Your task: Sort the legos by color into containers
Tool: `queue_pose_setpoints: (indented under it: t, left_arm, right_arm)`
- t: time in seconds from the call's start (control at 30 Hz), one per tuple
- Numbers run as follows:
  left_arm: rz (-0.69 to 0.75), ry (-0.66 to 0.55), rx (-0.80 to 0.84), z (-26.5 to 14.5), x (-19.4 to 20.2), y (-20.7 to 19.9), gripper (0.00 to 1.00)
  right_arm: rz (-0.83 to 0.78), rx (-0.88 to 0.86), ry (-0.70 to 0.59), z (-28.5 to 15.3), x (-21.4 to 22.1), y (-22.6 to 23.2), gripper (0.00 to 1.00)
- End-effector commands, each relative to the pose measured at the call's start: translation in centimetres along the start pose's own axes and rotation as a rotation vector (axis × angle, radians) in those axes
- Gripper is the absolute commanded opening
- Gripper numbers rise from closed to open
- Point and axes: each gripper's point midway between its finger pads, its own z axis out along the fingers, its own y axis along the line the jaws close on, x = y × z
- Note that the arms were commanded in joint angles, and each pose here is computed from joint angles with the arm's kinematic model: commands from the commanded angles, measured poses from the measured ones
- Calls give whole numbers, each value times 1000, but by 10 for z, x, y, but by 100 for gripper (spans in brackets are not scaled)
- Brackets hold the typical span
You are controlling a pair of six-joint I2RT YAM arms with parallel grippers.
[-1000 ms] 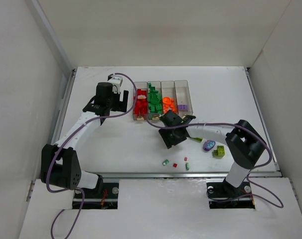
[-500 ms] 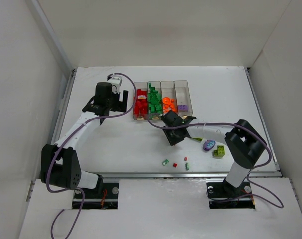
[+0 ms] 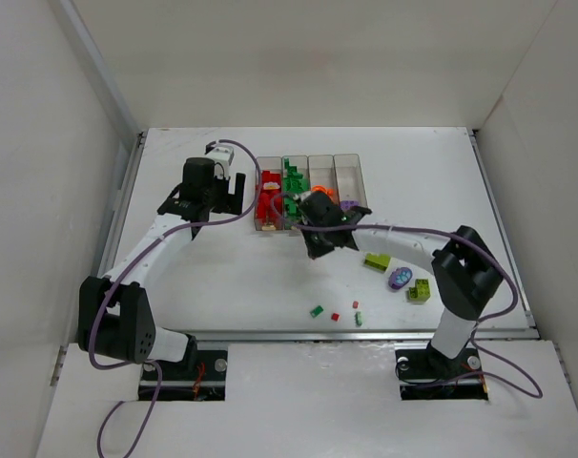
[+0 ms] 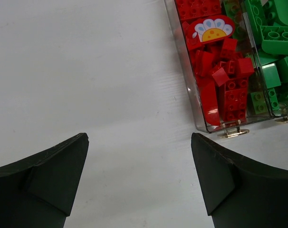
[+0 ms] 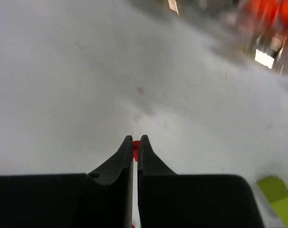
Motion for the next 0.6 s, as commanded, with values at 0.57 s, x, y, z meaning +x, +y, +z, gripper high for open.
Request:
queue_pose_setpoints:
  t: [0.57]
  left_arm:
    - [-6,-54,-18,-8,-9,7,87]
  right_arm:
    - [186,56,-483,26,-260,21,28]
